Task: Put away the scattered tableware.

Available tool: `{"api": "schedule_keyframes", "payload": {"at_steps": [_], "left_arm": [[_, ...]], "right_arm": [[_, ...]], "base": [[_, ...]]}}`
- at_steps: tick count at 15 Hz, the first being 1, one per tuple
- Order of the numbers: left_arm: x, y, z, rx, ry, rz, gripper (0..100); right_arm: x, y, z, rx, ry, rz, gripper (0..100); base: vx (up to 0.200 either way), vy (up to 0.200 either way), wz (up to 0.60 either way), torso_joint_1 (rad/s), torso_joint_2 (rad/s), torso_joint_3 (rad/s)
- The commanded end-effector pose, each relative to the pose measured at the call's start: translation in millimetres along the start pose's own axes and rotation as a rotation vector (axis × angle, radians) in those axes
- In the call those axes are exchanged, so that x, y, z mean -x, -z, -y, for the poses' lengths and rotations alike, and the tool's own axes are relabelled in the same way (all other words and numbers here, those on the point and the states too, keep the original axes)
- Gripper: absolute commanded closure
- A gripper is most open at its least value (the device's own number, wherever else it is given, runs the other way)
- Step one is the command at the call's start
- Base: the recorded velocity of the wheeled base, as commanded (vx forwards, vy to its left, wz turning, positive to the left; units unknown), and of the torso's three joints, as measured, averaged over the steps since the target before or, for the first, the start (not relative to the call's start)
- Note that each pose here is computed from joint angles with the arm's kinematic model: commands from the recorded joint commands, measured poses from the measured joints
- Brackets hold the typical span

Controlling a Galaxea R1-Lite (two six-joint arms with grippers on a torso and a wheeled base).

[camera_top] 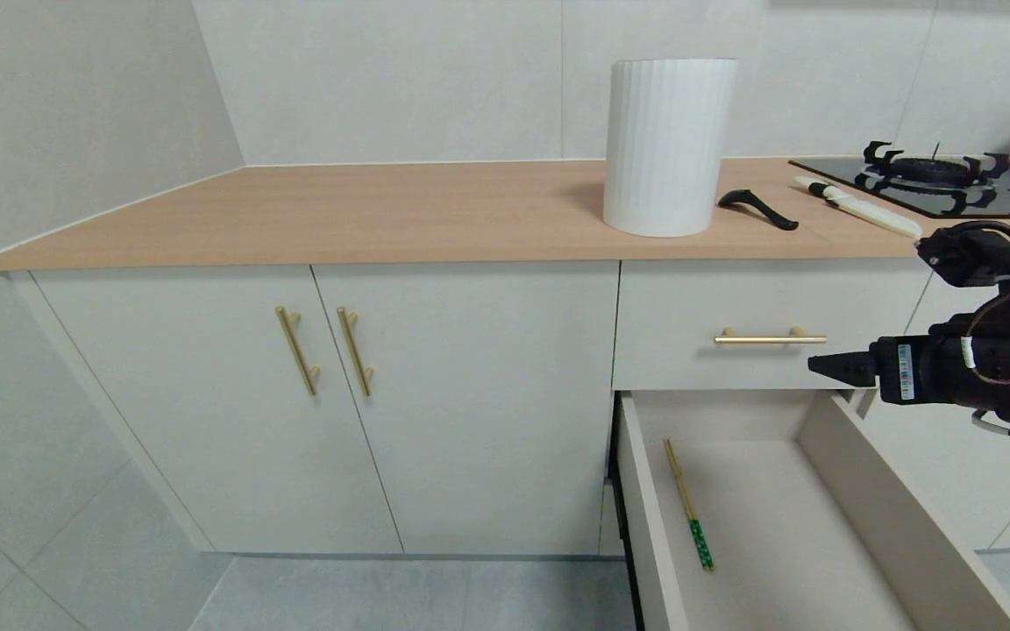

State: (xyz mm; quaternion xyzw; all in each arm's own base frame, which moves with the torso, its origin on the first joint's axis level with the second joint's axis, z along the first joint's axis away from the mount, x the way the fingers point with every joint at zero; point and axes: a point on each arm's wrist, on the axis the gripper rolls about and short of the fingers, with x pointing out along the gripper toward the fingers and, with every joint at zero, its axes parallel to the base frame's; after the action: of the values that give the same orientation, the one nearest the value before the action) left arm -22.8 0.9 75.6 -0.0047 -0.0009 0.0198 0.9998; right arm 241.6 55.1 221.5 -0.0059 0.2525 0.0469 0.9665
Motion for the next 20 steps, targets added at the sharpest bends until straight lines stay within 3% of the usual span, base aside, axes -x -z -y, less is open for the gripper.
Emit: {"api": "schedule_keyframes", "payload": {"at_steps": [1,16,19,20], "left_arm": [[0,-0.2,0.0,0.001,0.0,0.001,0],[0,0.0,0.0,0.0,0.0,0.0,0],[0,0.0,0.0,0.0,0.0,0.0,0],[0,0.0,0.0,0.0,0.0,0.0,0]], "right_arm": [[1,0,0,-0.001,-0.001,0.005,0],[0,0,2,0.0,0.002,0.023,0],[-39,-16,27,0.087,0.043,0.128,0],[-61,-27,32,0.108,-0.014,0.177,0]], "base": [[0.0,0.0,0.0,0.056,-0.24,-0.29],[0.0,0.0,0.0,0.183,-0.47,-0.272],[0.0,0.0,0.0,0.029,-0.07,-0.042],[0.0,0.0,0.0,0.0,0.0,0.0]]}}
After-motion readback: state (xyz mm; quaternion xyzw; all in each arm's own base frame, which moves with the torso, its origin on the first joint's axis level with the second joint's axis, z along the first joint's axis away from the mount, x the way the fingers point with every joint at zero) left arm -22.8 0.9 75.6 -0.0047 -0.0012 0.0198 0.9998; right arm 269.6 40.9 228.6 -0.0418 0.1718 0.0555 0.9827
